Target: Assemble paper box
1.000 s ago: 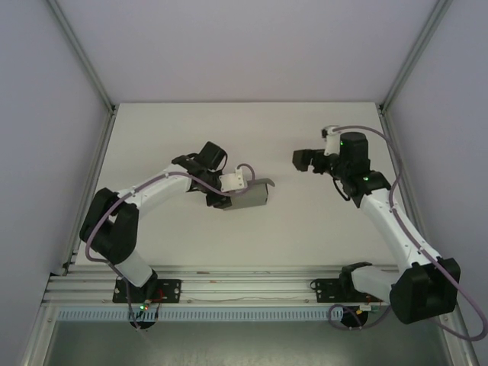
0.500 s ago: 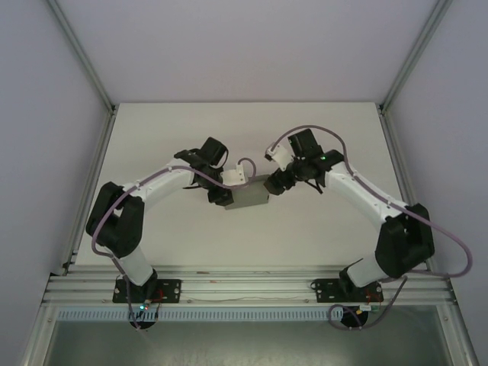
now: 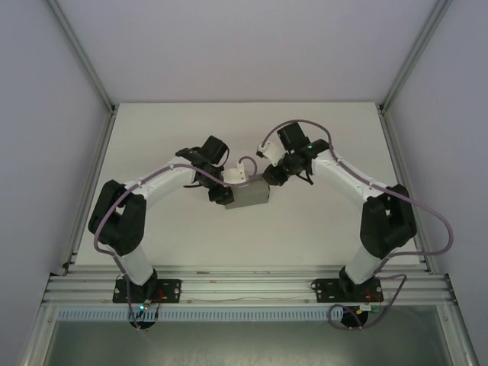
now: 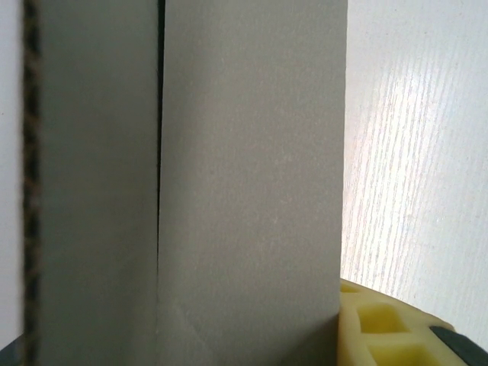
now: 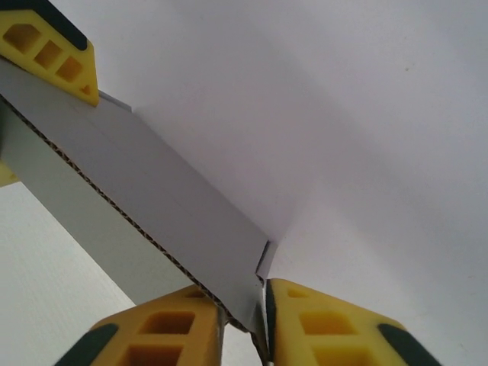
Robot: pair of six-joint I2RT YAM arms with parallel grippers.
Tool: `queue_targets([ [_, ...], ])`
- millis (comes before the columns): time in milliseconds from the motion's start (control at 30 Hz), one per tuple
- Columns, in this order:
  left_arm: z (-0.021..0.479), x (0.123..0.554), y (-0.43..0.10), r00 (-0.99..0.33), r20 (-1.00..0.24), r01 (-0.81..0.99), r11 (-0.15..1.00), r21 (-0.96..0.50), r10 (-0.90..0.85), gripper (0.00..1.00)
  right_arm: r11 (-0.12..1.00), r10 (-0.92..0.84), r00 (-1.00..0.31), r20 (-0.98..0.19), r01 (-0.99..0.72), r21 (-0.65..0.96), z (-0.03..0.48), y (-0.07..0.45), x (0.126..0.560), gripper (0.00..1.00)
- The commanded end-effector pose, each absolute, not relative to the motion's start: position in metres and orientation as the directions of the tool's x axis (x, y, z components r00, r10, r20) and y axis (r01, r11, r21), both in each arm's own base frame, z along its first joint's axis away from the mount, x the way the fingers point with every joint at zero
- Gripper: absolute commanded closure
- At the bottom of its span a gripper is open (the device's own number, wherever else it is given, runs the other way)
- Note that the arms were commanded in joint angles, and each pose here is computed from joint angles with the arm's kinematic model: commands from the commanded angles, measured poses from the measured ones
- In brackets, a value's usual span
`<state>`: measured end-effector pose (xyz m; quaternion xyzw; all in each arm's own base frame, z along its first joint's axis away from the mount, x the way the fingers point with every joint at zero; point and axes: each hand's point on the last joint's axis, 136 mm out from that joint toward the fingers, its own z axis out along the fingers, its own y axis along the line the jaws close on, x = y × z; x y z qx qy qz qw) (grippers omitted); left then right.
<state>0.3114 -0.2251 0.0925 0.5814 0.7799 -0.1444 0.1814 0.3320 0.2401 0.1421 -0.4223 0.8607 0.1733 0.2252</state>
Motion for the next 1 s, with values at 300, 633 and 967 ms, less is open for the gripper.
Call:
queue_targets([
  [300, 0.098, 0.332, -0.234, -0.314, -0.499, 0.934, 0.357, -0.009, 0.808, 0.61, 0.840, -0.301, -0.759, -0.577, -0.497, 0.217, 0.149, 0.235, 0.352, 1.00],
  [633, 0.090, 0.334, -0.232, -0.343, -0.484, 0.922, 0.387, -0.010, 0.805, 0.60, 0.916, -0.078, -0.752, -0.655, -0.314, 0.251, 0.118, 0.225, 0.354, 1.00],
  [967, 0.088, 0.335, -0.229, -0.347, -0.470, 0.920, 0.392, -0.002, 0.812, 0.58, 0.912, -0.274, -0.712, -0.647, -0.406, 0.060, 0.070, 0.202, 0.337, 1.00],
])
